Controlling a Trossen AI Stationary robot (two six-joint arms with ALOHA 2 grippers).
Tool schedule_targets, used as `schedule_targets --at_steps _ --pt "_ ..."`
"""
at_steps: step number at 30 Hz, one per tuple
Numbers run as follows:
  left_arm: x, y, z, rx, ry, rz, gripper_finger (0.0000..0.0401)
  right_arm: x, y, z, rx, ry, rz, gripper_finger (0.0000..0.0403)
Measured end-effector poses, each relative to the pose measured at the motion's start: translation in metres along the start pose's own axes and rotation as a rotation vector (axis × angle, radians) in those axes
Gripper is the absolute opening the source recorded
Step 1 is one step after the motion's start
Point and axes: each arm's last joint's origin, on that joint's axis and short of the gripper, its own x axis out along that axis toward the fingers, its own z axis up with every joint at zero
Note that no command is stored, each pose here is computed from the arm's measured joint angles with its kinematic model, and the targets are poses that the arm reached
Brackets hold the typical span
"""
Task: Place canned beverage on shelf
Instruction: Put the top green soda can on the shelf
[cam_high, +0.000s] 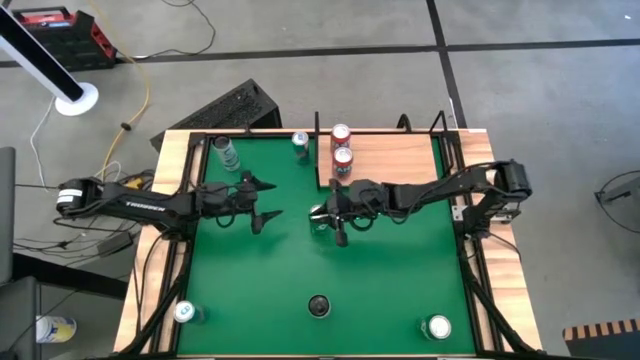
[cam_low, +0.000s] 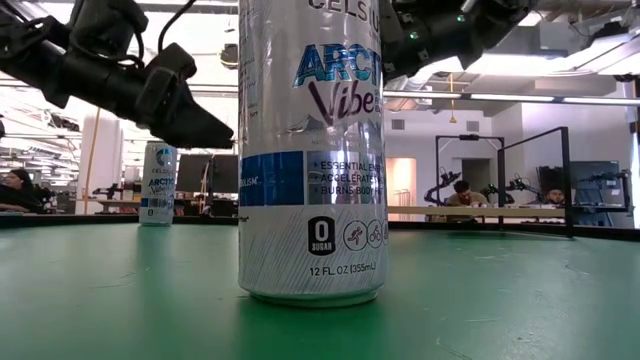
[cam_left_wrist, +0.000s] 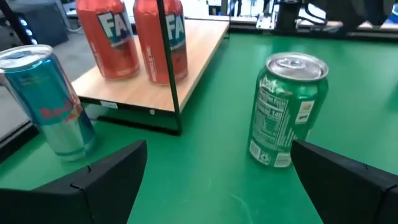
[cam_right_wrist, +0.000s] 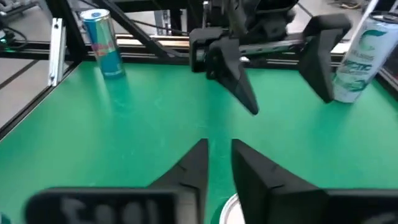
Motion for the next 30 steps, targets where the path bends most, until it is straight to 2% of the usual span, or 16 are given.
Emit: schedule_targets --at_steps 4,7,12,16,20,30 --pt "0.003 -0.001 -0.005 0.035 0.034 -0.001 0.0382 -0.002 -0.002 0.002 -0.007 0.006 -0.068 0.0174" --pt "0.005 -0.001 -0.008 0.070 0.055 -0.004 0.0382 -0.002 -0.003 0.000 -0.066 0.032 -0.087 0.0229" --pt "0.007 -0.003 -0.014 0.108 0.085 -0.053 0.0382 -0.003 -0.003 -0.002 -0.070 0.054 -0.106 0.0287" --pt "-0.003 0.000 -0.029 0.091 0.049 -0.022 0.0382 -0.003 -0.004 -0.009 -0.028 0.122 -0.124 0.0307" --pt "-0.019 0.008 -0.039 0.018 -0.071 0.052 0.0382 -0.004 -0.004 -0.013 -0.018 0.166 -0.127 0.0315" --pt "-0.021 0.013 -0.034 0.009 -0.107 0.083 0.0382 -0.003 -0.011 -0.014 -0.016 0.162 -0.164 0.0327"
